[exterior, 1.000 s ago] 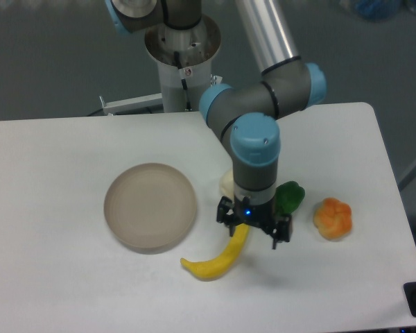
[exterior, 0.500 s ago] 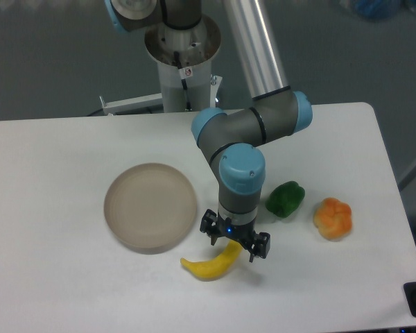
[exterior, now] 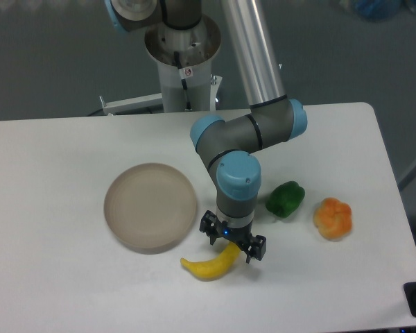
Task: Pick up the banana from the table
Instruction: 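Close the gripper around the middle of the yellow banana, then lift the banana up off the table toward the green pepper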
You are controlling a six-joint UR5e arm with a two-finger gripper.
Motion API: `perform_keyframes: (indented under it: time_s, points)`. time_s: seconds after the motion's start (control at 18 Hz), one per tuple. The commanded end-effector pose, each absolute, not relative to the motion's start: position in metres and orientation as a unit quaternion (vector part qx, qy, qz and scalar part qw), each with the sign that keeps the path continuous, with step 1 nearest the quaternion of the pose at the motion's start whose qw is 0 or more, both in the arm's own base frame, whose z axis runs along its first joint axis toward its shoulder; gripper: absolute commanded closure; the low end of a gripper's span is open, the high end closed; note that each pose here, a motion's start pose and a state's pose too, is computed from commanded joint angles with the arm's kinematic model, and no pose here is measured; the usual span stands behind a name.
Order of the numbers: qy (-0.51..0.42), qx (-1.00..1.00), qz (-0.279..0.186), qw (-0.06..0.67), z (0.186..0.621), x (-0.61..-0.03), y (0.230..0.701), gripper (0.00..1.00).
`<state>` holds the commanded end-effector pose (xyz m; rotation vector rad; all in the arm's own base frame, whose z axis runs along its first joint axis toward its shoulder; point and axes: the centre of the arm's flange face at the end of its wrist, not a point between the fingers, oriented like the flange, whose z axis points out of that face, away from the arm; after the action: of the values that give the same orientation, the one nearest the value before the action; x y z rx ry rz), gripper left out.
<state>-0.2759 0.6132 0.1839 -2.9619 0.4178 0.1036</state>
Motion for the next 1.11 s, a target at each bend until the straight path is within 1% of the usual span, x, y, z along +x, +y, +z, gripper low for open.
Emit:
perform_keyframes:
  time_s: [0.06,0.11,0.17,0.33,0.39,0.44,0.5,0.56,0.83,1.0,1.11]
  points:
    - [0.14,-0.987,0.035,0.074,0.183,-0.276,0.614,0.0]
    - [0.14,-0.987,0.035,0.074,0.182,-0.277,0.615,0.03]
    - [0.141,-0.987,0.034,0.073,0.18,-0.277,0.614,0.14]
    - [0.141,-0.987,0.033,0.074,0.18,-0.276,0.614,0.4]
    - [0.142,-0.987,0.034,0.075,0.182,-0.277,0.615,0.47]
    - [0.142,-0.986,0.034,0.075,0.183,-0.277,0.615,0.58]
    - [0.142,-0.986,0.035,0.075,0.183,-0.277,0.615,0.65]
    - [0.142,-0.986,0.036,0.077,0.185,-0.278,0.616,0.67]
    - [0.144,-0.985,0.049,0.087,0.203,-0.284,0.62,0.69]
    - [0.149,-0.98,0.073,0.109,0.243,-0.302,0.623,0.7]
    - [0.144,-0.977,0.097,0.125,0.28,-0.328,0.614,0.7]
